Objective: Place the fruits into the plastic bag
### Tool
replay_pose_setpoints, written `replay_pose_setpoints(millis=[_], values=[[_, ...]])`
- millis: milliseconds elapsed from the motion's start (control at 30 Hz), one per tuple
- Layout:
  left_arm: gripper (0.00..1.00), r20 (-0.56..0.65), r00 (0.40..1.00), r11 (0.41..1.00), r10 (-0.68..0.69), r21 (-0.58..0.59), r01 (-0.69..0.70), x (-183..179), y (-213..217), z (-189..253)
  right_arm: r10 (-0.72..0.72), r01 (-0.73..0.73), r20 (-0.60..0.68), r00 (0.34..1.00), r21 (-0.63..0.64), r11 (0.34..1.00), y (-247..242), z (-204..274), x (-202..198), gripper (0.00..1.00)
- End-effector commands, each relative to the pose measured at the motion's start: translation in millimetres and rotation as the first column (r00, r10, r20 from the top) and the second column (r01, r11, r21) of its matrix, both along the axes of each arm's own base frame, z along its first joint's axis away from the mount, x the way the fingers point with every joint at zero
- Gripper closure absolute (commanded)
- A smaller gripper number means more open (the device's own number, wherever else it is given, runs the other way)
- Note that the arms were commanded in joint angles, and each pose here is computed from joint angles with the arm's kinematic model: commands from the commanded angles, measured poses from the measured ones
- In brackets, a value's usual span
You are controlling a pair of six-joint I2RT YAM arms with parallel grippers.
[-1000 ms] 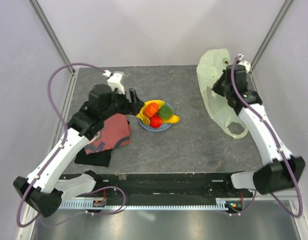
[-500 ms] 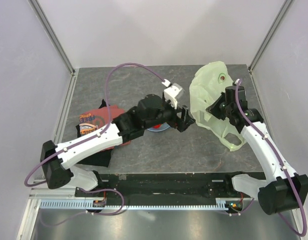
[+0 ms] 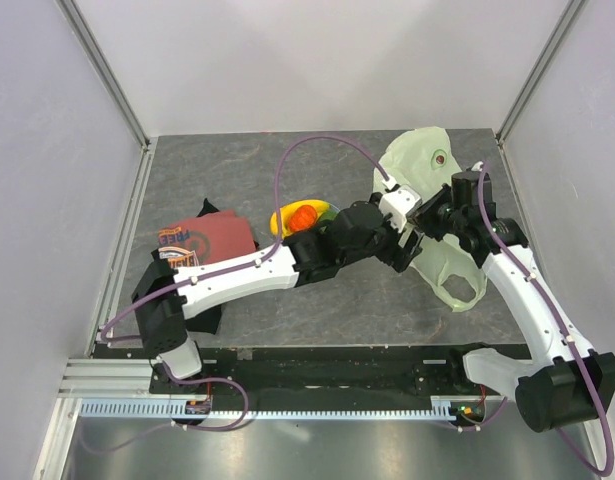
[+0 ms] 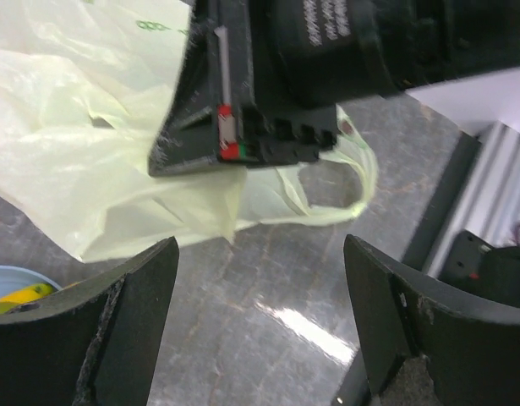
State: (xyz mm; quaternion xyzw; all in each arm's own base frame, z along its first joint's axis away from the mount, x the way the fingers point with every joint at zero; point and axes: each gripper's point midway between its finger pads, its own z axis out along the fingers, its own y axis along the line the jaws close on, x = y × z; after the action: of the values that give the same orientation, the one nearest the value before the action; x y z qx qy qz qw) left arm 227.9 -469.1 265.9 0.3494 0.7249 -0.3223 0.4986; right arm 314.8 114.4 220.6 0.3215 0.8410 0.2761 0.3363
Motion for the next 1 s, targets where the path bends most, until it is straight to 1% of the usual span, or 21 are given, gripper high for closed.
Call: replay_pose_setpoints(millis=[0, 200, 333, 367, 400, 500, 533, 600, 633, 667, 700, 733, 767, 800, 833, 867, 900, 967], values=[[0.16, 0.125, 0.986, 0.994, 0.111, -0.007, -0.111, 33.1, -6.2, 20.4, -0.007, 0.004, 0.043, 0.999, 0.072, 0.997, 8.1, 25.5, 1.4, 0.90], [0.21, 0.173, 0.973, 0.984, 0.153, 0.065, -0.166, 47.8, -8.1, 2.5, -0.006, 0.000, 0.049, 0.999, 0.109, 0.994, 11.9, 33.5, 0.7, 0.88], [0.27, 0.190, 0.966, 0.976, 0.177, 0.095, -0.198, 55.9, -8.2, -7.6, -0.005, -0.002, 0.049, 0.999, 0.127, 0.992, 14.3, 36.5, -0.7, 0.87], [0.30, 0.193, 0.965, 0.975, 0.178, 0.100, -0.200, 56.9, -8.9, -9.8, -0.002, -0.004, 0.047, 0.999, 0.132, 0.991, 14.8, 36.8, -1.0, 0.86], [0.35, 0.196, 0.964, 0.974, 0.180, 0.102, -0.202, 58.0, -9.8, -10.2, -0.003, -0.004, 0.048, 0.999, 0.135, 0.991, 15.1, 37.4, -1.3, 0.86], [0.60, 0.199, 0.963, 0.974, 0.184, 0.095, -0.206, 60.2, -13.4, -9.4, -0.003, -0.002, 0.043, 0.999, 0.130, 0.991, 14.3, 35.1, -2.2, 0.84], [0.72, 0.220, 0.961, 0.977, 0.170, 0.094, -0.194, 60.5, -14.7, -5.7, -0.003, -0.003, 0.044, 0.999, 0.127, 0.992, 13.8, 35.1, -3.3, 0.83], [0.89, 0.225, 0.964, 0.982, 0.145, 0.089, -0.169, 58.0, -17.9, -4.2, -0.004, -0.002, 0.043, 0.999, 0.120, 0.993, 12.8, 32.9, -5.1, 0.80], [0.99, 0.226, 0.964, 0.983, 0.142, 0.084, -0.164, 57.9, -18.0, -2.4, -0.007, 0.002, 0.038, 0.999, 0.116, 0.993, 11.6, 30.8, -5.5, 0.77], [0.98, 0.227, 0.965, 0.985, 0.134, 0.078, -0.155, 56.4, -18.3, 0.4, -0.001, -0.003, 0.043, 0.999, 0.097, 0.995, 9.6, 29.8, -5.7, 0.73], [0.98, 0.215, 0.968, 0.987, 0.129, 0.063, -0.146, 54.1, -19.4, 4.2, -0.010, 0.006, 0.053, 0.999, 0.080, 0.997, 5.0, 30.8, -3.9, 0.60], [0.98, 0.209, 0.969, 0.987, 0.135, 0.053, -0.149, 54.5, -17.6, 7.6, -0.013, 0.009, 0.066, 0.998, 0.067, 0.998, 0.6, 34.9, -3.9, 0.52], [0.99, 0.179, 0.972, 0.987, 0.153, 0.022, -0.160, 54.7, -13.5, 14.9, -0.040, 0.037, 0.076, 0.996, 0.045, 0.998, -13.9, 36.4, -1.0, 0.43], [0.98, 0.159, 0.977, 0.989, 0.145, 0.009, -0.148, 52.6, -13.2, 17.5, -0.054, 0.051, 0.088, 0.995, 0.038, 0.998, -22.5, 40.4, -1.5, 0.29], [0.98, 0.138, 0.979, 0.988, 0.150, -0.002, -0.151, 57.6, -8.6, 19.7, -0.069, 0.066, 0.101, 0.992, 0.036, 0.997, -30.9, 45.6, -1.5, 0.24], [0.98, 0.092, 0.984, 0.988, 0.152, -0.022, -0.151, 56.8, -4.1, 24.0, -0.113, 0.110, 0.119, 0.986, 0.032, 0.993, -48.2, 50.3, 1.0, 0.20], [0.99, 0.054, 0.991, 0.992, 0.125, -0.030, -0.124, 54.0, -4.8, 23.4, -0.098, 0.098, 0.151, 0.984, 0.006, 0.995, -51.7, 56.5, -2.0, 0.16], [0.99, -0.012, 0.990, 0.988, 0.138, -0.068, -0.138, 62.4, 3.1, 32.5, -0.127, 0.136, 0.194, 0.973, -0.035, 0.990, -71.2, 66.7, -1.5, 0.14]])
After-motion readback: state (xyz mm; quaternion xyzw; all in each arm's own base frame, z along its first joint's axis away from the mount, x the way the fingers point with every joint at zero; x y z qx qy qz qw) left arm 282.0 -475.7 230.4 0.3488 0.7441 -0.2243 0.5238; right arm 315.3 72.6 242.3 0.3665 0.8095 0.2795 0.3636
